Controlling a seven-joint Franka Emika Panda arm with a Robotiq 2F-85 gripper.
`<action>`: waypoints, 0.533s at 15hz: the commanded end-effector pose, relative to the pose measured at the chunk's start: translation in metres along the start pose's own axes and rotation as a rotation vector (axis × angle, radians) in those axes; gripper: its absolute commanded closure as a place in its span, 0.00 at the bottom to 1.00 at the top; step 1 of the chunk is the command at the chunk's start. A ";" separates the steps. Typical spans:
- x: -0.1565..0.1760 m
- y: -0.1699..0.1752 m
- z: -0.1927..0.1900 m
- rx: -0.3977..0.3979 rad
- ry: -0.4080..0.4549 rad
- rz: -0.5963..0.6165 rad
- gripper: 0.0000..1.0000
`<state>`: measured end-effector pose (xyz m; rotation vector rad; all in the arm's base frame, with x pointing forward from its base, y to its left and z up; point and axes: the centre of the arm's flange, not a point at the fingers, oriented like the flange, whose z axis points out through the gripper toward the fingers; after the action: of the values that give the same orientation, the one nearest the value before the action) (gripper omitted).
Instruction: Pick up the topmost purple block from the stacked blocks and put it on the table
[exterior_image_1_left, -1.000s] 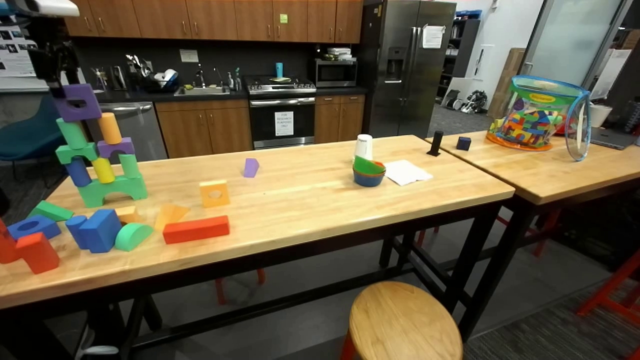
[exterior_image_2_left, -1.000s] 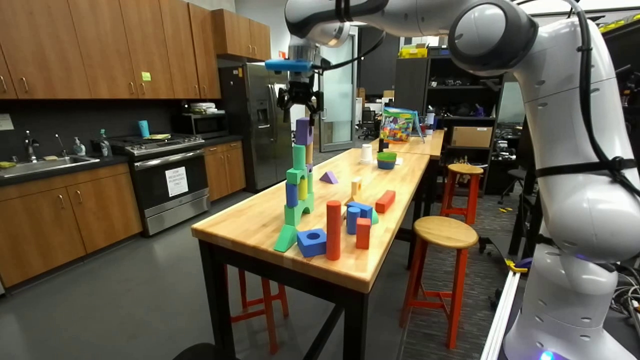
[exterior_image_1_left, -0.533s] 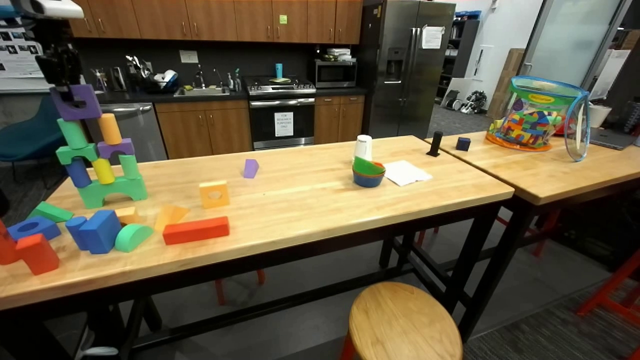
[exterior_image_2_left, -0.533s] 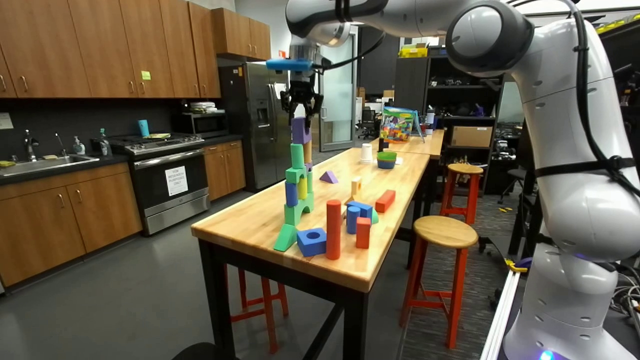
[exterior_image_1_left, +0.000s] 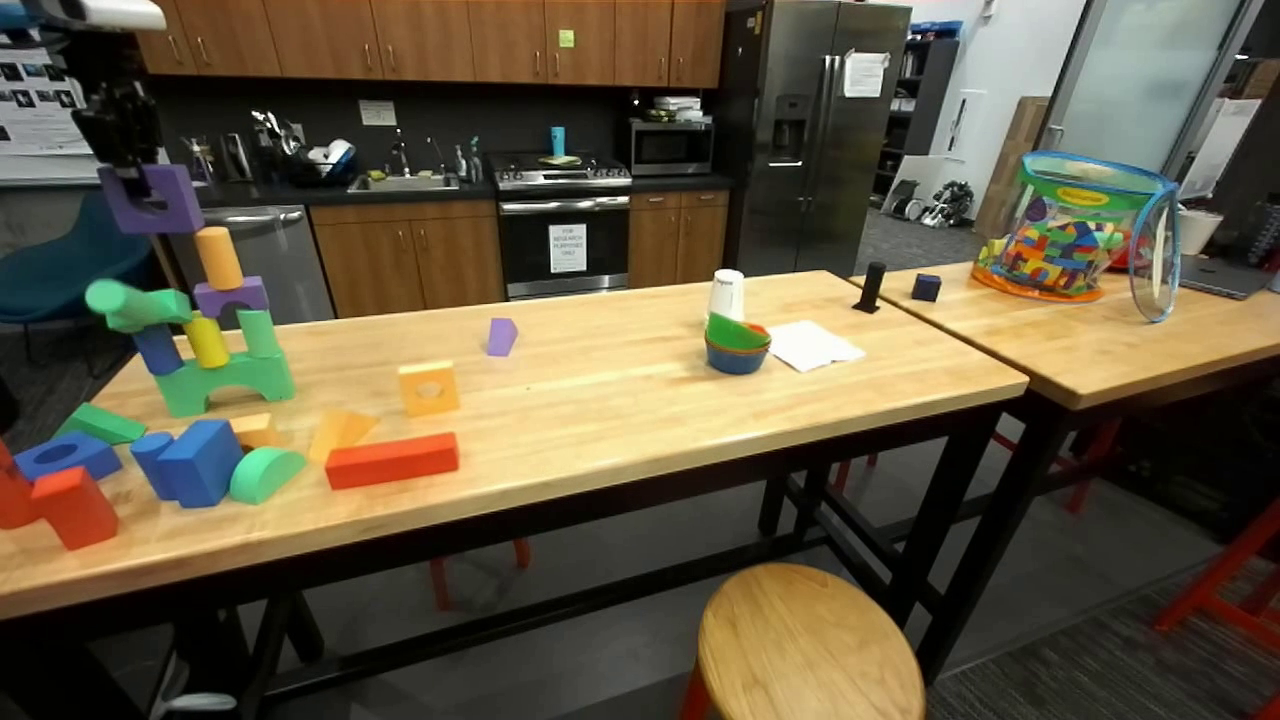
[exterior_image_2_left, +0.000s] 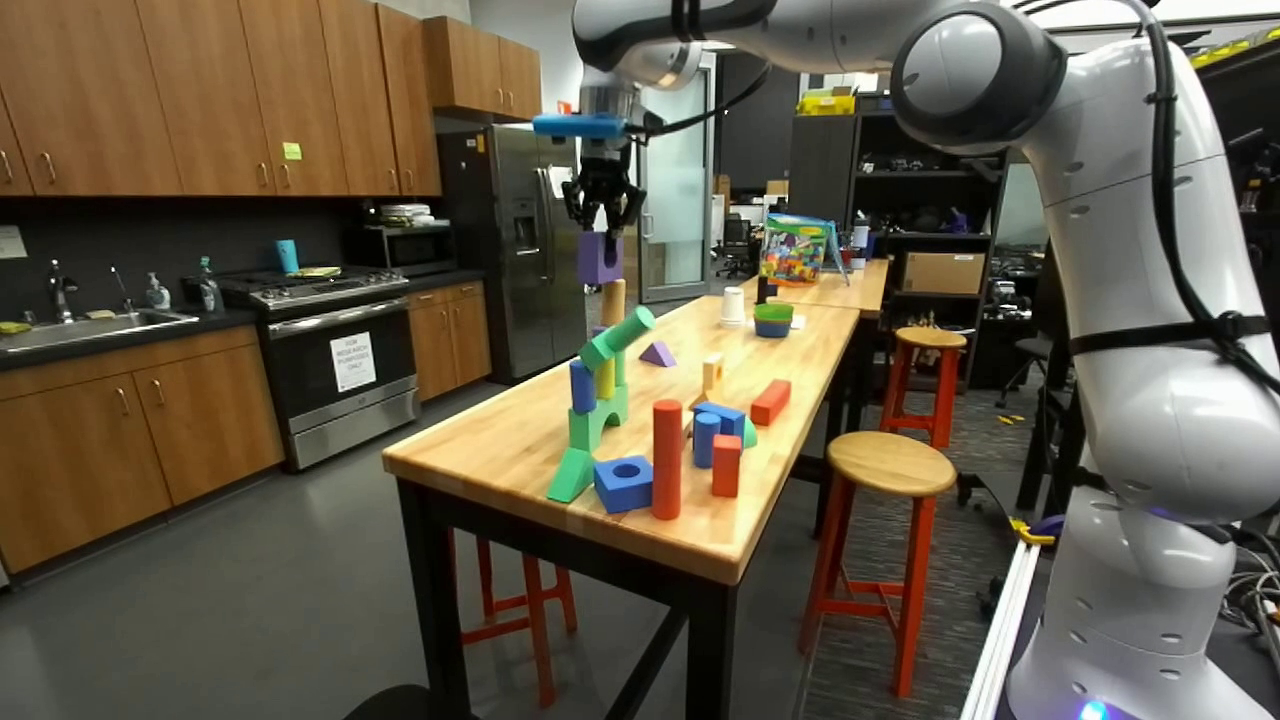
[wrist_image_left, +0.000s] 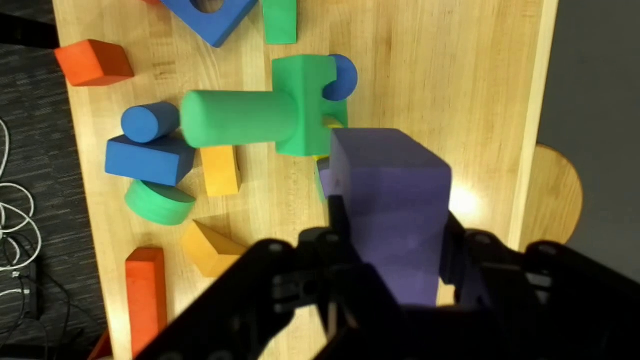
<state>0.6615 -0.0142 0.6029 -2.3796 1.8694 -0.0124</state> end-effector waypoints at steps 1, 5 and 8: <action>0.000 -0.006 -0.010 -0.001 -0.011 -0.010 0.85; -0.002 -0.006 -0.014 0.003 -0.010 -0.014 0.85; -0.003 -0.005 -0.018 0.010 -0.010 -0.017 0.85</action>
<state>0.6605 -0.0127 0.6099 -2.3795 1.8616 -0.0202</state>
